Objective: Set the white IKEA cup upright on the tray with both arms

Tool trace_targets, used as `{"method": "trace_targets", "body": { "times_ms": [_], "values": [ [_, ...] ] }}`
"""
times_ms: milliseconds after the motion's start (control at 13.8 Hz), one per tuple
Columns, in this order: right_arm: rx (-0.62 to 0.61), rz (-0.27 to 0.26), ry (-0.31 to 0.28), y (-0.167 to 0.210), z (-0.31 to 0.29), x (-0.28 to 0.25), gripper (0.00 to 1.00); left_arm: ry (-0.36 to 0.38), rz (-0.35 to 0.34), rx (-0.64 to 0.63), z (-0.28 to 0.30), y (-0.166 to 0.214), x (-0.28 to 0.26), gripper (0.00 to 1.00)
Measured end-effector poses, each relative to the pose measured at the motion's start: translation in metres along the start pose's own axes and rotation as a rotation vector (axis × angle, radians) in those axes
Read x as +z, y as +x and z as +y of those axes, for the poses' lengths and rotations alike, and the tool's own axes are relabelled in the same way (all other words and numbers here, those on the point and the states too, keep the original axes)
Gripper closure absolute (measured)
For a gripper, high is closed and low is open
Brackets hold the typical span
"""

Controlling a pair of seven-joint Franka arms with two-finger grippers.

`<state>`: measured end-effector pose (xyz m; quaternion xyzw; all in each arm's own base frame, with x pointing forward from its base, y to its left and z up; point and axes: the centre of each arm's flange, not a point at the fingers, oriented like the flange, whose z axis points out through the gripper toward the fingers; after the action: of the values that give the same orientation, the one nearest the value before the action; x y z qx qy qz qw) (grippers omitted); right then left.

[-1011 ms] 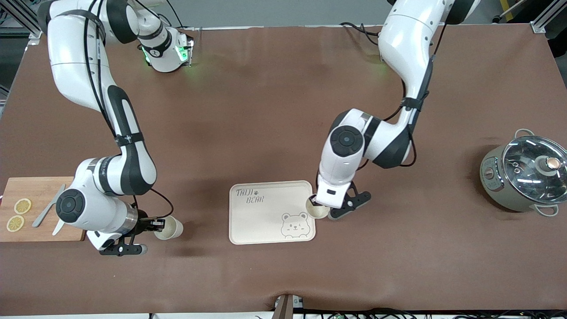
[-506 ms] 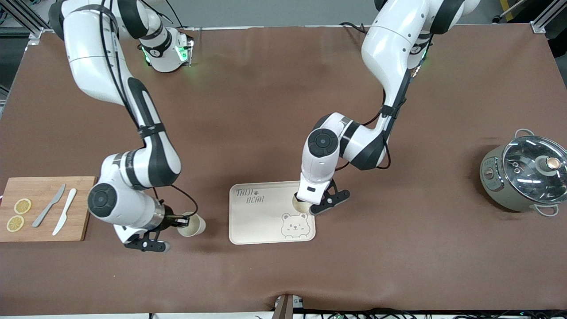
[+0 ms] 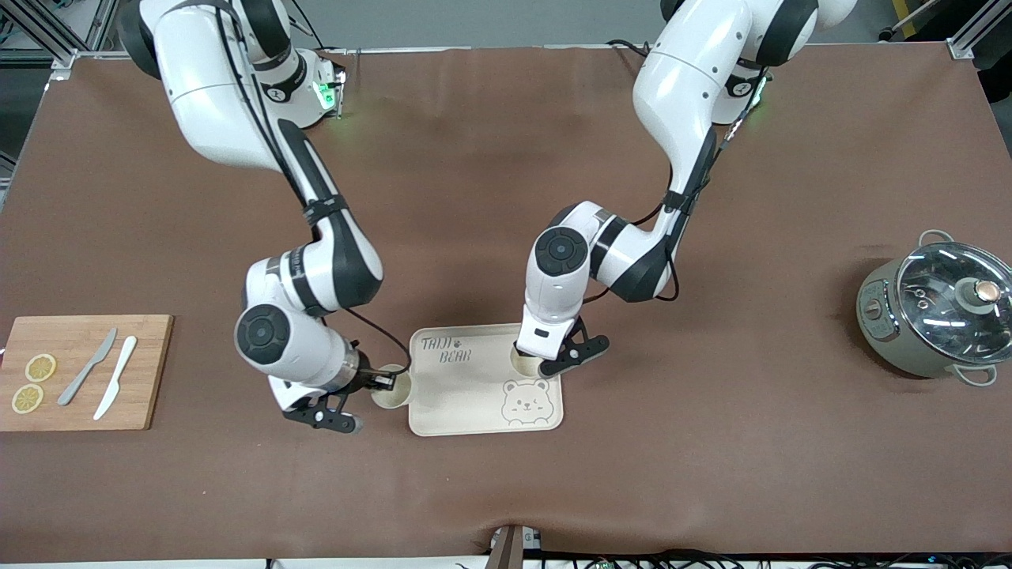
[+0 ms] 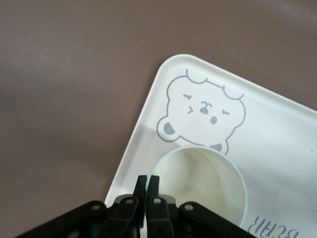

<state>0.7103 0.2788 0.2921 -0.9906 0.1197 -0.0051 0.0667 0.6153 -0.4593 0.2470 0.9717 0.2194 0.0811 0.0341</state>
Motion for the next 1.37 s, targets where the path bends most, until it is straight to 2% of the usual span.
{"method": "trace_targets", "body": {
  "times_ms": [144, 361, 794, 867, 1083, 1372],
  "values": [
    [0.015, 0.009, 0.006, -0.006, -0.011, 0.001, 0.96, 0.000, 0.000, 0.000, 0.000, 0.000, 0.003, 0.94],
    [0.030, 0.037, 0.026, -0.016, -0.029, 0.004, 0.96, -0.001, 0.002, 0.000, 0.000, 0.000, 0.003, 0.66],
    [0.015, 0.048, 0.028, -0.032, -0.049, 0.043, 0.96, -0.041, 0.032, -0.016, 0.004, 0.017, -0.025, 0.05],
    [0.010, 0.052, 0.030, -0.034, -0.052, 0.049, 0.96, -0.049, 0.041, -0.022, 0.003, 0.025, -0.035, 0.00],
    [0.002, 0.049, 0.026, -0.039, -0.056, 0.059, 0.96, -0.062, 0.063, -0.018, -0.011, 0.058, -0.073, 0.00],
    [-0.001, 0.062, 0.035, -0.040, -0.059, 0.060, 0.96, -0.033, 0.056, 0.027, -0.043, 0.103, -0.126, 0.00]
  ]
}}
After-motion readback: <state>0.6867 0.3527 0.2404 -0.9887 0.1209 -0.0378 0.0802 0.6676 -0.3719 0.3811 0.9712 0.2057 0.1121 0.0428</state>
